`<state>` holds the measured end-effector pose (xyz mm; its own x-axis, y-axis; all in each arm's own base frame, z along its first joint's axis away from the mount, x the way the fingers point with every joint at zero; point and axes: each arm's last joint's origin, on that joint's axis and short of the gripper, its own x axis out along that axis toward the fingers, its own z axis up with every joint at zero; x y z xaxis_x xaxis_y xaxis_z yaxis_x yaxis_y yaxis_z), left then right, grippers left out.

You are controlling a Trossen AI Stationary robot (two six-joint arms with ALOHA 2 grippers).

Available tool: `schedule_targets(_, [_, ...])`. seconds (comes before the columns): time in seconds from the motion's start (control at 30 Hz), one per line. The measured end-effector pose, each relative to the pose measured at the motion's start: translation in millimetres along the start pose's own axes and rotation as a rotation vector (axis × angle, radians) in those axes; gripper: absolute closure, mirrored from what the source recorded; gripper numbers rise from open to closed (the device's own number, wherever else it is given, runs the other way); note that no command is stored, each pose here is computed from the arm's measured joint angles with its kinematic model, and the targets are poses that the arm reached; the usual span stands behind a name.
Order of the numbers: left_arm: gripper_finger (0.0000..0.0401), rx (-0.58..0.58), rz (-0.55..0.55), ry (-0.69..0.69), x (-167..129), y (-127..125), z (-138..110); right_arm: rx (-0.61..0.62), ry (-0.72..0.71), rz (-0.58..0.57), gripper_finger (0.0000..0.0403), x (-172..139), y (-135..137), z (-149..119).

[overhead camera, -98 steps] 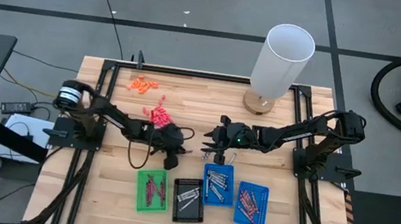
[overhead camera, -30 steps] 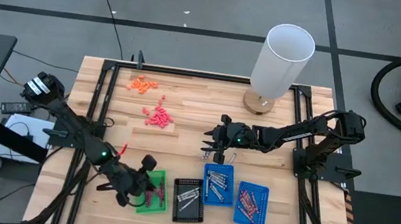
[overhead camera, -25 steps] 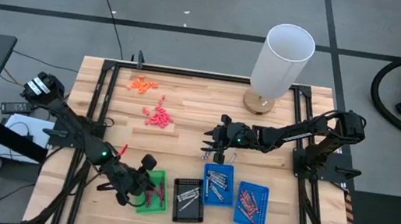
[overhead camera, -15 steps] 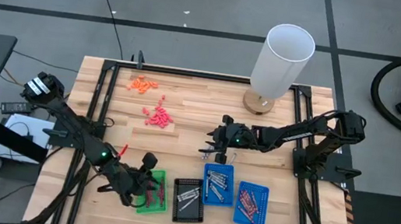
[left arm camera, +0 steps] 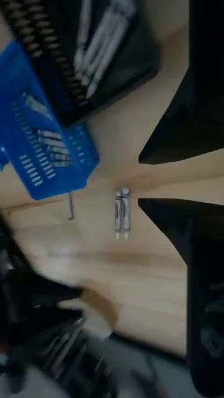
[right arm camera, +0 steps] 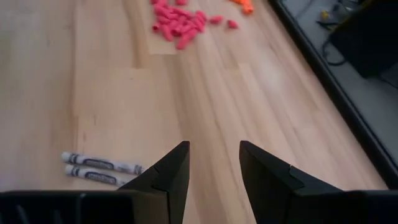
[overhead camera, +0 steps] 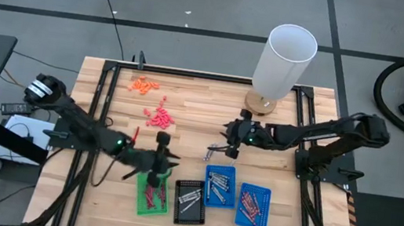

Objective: Sort crayons
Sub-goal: Put the white crayon into the black bin

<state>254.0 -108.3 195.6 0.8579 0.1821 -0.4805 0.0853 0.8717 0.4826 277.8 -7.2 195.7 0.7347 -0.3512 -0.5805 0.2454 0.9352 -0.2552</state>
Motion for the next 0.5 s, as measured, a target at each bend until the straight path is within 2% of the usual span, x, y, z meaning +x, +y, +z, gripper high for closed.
schedule_targets(0.3, [0.0294, -0.277, -0.050, 0.056, 48.8, 34.8, -21.7, 0.069, 0.019, -0.062, 0.0254, -14.6, 3.0, -26.2])
schedule_targets(0.5, [0.0294, -0.322, -0.052, 0.121, 90.4, 36.4, -17.9, 0.115, -0.056, -0.089, 0.0254, -12.2, 3.7, -40.2])
